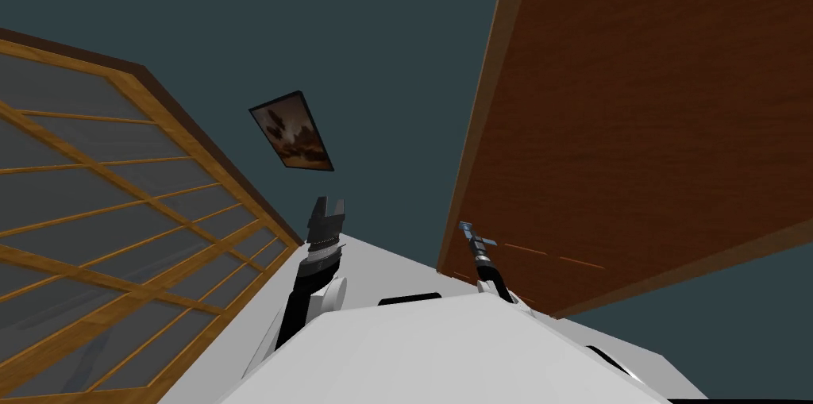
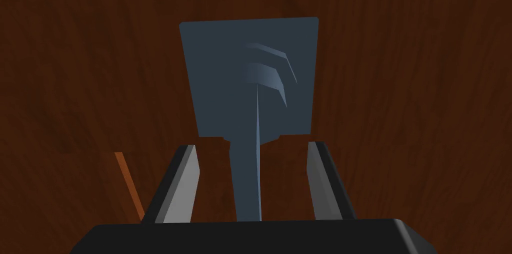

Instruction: Pull the door open

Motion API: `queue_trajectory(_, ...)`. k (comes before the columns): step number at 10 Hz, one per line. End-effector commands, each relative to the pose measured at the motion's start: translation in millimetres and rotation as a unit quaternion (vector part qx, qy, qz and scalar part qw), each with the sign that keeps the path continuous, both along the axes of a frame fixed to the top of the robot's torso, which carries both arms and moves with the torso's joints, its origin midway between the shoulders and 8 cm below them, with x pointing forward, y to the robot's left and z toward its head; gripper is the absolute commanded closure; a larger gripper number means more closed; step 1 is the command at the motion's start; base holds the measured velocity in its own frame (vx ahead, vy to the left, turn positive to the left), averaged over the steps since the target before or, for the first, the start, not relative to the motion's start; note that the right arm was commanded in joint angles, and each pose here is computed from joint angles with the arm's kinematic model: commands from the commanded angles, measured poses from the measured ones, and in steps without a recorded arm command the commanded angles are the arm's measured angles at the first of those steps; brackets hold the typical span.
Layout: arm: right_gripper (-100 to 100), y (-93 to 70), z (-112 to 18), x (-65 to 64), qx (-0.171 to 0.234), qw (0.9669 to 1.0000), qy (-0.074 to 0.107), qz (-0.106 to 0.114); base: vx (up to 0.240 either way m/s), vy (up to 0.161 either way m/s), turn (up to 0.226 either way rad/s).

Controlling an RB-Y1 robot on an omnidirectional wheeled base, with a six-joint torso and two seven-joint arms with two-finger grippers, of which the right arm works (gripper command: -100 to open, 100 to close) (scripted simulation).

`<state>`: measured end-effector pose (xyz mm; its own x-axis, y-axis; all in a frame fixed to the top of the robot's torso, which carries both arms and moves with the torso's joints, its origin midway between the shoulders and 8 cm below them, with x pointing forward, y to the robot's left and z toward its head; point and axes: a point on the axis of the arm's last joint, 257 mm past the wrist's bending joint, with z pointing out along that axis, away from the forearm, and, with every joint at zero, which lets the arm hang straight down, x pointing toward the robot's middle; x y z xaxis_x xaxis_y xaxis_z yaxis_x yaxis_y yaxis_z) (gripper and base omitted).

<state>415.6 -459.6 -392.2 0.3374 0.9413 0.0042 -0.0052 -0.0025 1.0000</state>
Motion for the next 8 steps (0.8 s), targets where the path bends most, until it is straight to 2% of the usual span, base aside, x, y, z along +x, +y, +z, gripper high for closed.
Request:
queue_trajectory(1,100,0.1,0.0,-0.1,0.0,1.0,0.0,0.0,-0.013,0.002,0.001)
queue_trajectory(5,100,0.1,0.0,-0.1,0.0,1.0,0.0,0.0,-0.004,0.001,0.001)
queue_trajectory(8,100,3.9,-0.6,-1.7,-0.001,0.9999,0.001,0.015,-0.149,-0.026,0.08)
